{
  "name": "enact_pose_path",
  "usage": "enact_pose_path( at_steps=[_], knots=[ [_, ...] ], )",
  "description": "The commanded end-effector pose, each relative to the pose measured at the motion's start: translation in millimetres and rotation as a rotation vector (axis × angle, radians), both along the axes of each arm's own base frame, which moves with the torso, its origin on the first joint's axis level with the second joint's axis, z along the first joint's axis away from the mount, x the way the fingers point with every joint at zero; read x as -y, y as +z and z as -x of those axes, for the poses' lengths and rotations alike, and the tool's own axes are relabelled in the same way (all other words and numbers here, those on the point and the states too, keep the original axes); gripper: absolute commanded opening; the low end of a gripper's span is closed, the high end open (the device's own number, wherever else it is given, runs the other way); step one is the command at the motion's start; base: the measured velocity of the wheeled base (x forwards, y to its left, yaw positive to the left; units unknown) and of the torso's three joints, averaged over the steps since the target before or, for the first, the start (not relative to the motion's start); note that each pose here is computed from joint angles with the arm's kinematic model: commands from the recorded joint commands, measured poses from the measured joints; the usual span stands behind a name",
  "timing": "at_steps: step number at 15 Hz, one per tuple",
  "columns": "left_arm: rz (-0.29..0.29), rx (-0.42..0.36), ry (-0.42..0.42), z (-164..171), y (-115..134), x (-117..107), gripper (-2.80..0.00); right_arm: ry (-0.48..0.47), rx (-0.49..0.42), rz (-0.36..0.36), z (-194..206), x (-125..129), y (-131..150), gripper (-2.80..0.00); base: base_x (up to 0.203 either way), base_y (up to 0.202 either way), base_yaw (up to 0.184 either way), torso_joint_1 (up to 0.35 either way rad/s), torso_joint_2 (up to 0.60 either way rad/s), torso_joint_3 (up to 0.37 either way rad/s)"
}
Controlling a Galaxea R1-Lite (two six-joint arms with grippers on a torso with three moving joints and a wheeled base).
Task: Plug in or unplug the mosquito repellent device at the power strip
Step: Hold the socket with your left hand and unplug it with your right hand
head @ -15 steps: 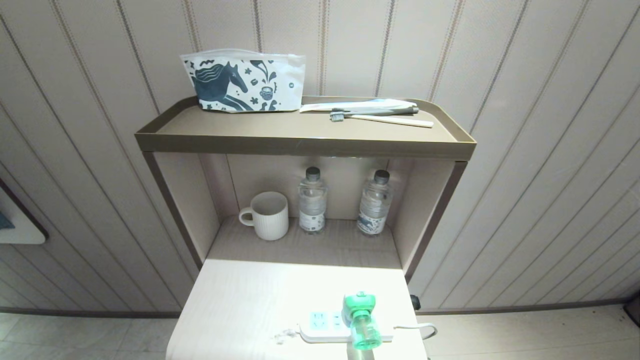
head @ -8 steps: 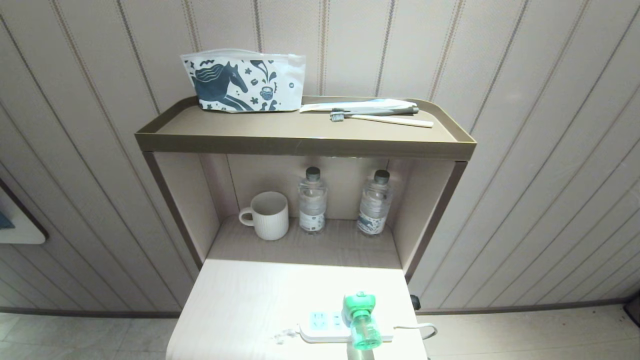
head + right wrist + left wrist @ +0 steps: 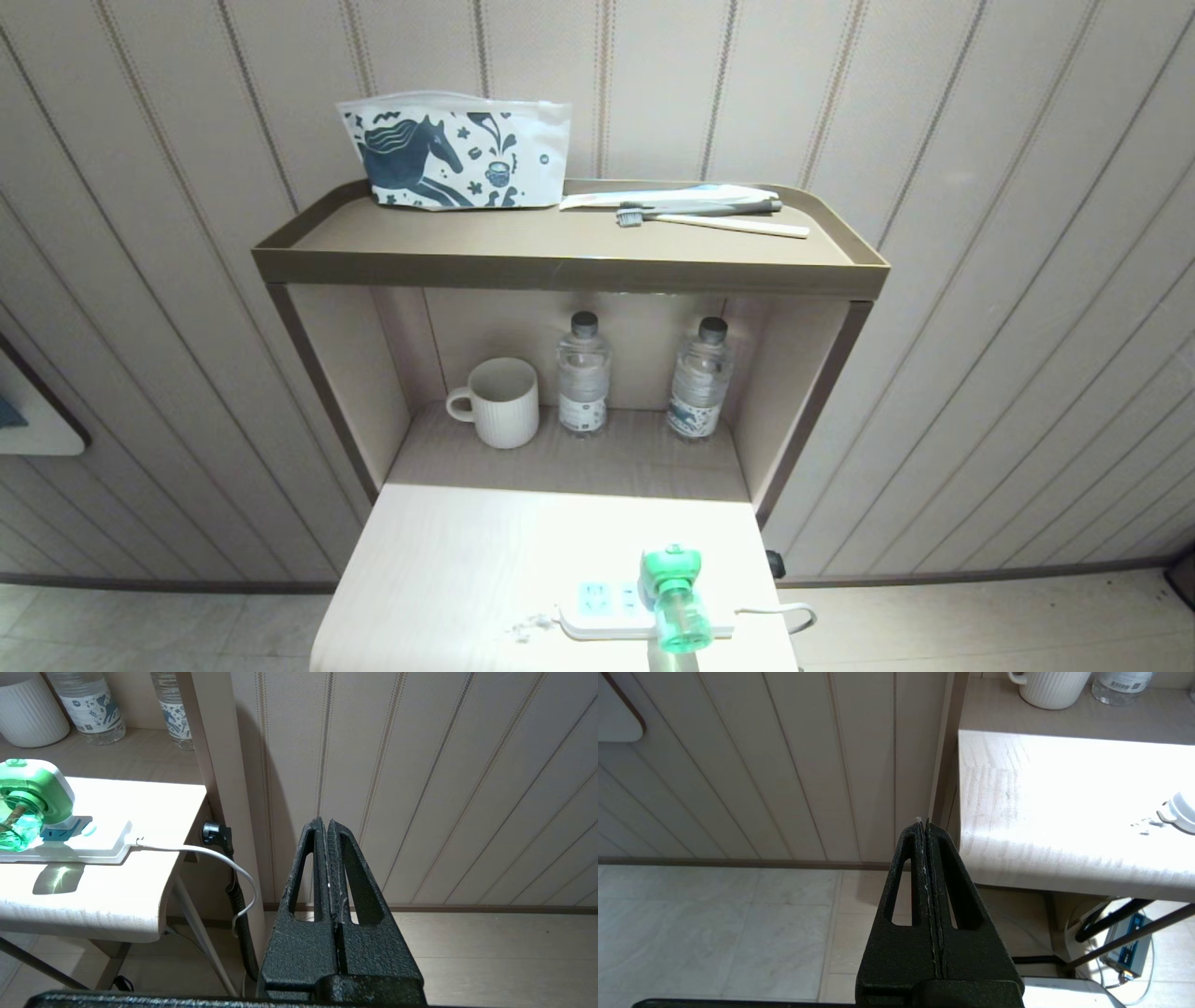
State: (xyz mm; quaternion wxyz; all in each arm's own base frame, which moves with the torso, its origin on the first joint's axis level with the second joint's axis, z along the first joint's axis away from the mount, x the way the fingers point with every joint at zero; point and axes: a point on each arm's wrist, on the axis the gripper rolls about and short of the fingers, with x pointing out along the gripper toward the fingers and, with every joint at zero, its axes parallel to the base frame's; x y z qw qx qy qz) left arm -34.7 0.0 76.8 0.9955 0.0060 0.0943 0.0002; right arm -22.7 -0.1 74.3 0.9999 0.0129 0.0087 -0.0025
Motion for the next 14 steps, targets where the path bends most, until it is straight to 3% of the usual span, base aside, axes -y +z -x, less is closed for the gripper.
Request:
enact_pose_path(
  at_steps=[1,3,14],
  knots=[
    [0.0,-0.003,0.0,-0.1,-0.1,0.0,-2.8,0.0,-0.001,0.0,-0.1,0.0,0.1,-2.8,0.0,0.0,0.0,0.0,0.0,0.0],
    [0.0,-0.003,0.0,-0.1,-0.1,0.0,-2.8,0.003,-0.003,0.027,-0.3,0.0,-0.1,-2.8,0.0,0.0,0.0,0.0,0.0,0.0],
    [-0.001,-0.003,0.001,-0.1,-0.1,0.0,-2.8,0.0,-0.009,0.011,-0.4,0.1,-0.5,-2.8,0.0,0.0,0.0,0.0,0.0,0.0]
  ],
)
